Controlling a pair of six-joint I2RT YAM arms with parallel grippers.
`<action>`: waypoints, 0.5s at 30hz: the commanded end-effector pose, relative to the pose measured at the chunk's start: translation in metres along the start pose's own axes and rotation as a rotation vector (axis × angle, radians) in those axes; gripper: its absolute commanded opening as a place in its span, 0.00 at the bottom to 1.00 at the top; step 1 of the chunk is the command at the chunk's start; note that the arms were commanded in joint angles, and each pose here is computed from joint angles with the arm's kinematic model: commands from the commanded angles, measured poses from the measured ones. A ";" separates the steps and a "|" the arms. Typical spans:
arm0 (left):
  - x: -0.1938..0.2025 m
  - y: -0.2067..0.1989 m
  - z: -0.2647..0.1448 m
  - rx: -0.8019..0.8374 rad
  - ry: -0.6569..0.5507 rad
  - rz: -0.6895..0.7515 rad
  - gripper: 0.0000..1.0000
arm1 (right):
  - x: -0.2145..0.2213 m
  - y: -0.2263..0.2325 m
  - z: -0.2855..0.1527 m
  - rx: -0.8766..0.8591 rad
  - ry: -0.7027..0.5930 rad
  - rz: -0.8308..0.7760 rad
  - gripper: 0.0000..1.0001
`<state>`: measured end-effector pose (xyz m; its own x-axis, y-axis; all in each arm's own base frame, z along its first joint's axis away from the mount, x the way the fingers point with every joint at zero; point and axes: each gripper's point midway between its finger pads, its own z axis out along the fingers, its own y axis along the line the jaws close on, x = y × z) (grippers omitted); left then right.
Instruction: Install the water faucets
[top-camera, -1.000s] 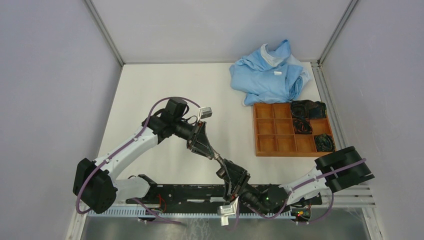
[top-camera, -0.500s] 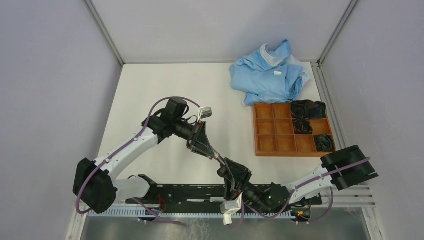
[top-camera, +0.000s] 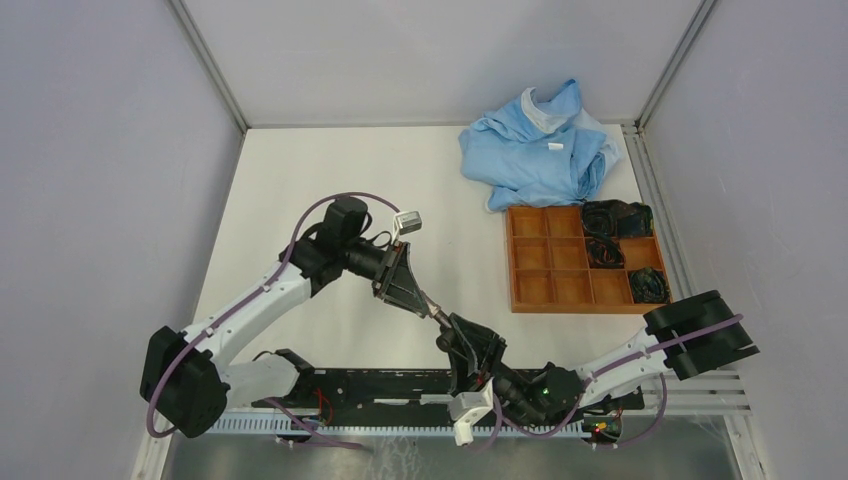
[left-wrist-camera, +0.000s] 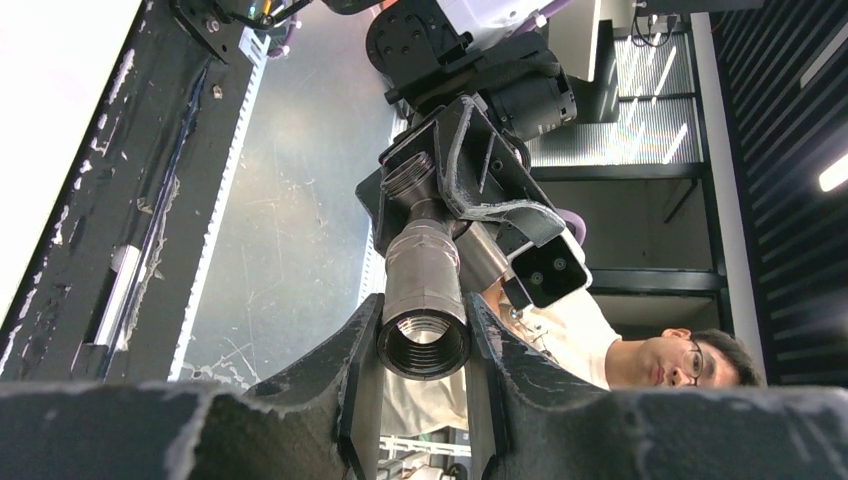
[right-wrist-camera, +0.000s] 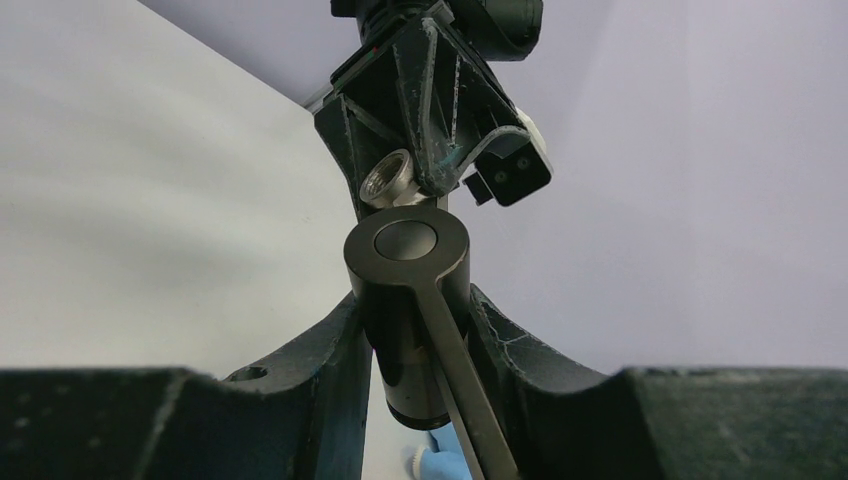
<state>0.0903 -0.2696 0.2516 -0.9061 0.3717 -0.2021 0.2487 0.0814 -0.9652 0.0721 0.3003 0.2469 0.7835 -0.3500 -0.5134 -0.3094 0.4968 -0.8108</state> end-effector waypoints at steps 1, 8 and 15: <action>0.004 -0.018 -0.001 0.057 0.010 0.050 0.02 | -0.013 -0.031 0.006 0.123 -0.059 0.193 0.00; 0.004 -0.024 -0.002 0.068 -0.012 0.097 0.02 | -0.012 -0.030 0.009 0.139 -0.065 0.270 0.00; 0.002 -0.027 -0.002 0.081 -0.038 0.138 0.02 | -0.013 -0.033 0.009 0.143 -0.092 0.418 0.00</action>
<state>0.0916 -0.2698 0.2579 -0.9069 0.3234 -0.2702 0.2974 0.0367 -0.9541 0.0750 0.3020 0.2507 0.7309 -0.2488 -0.6355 -0.4177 0.5733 -0.7049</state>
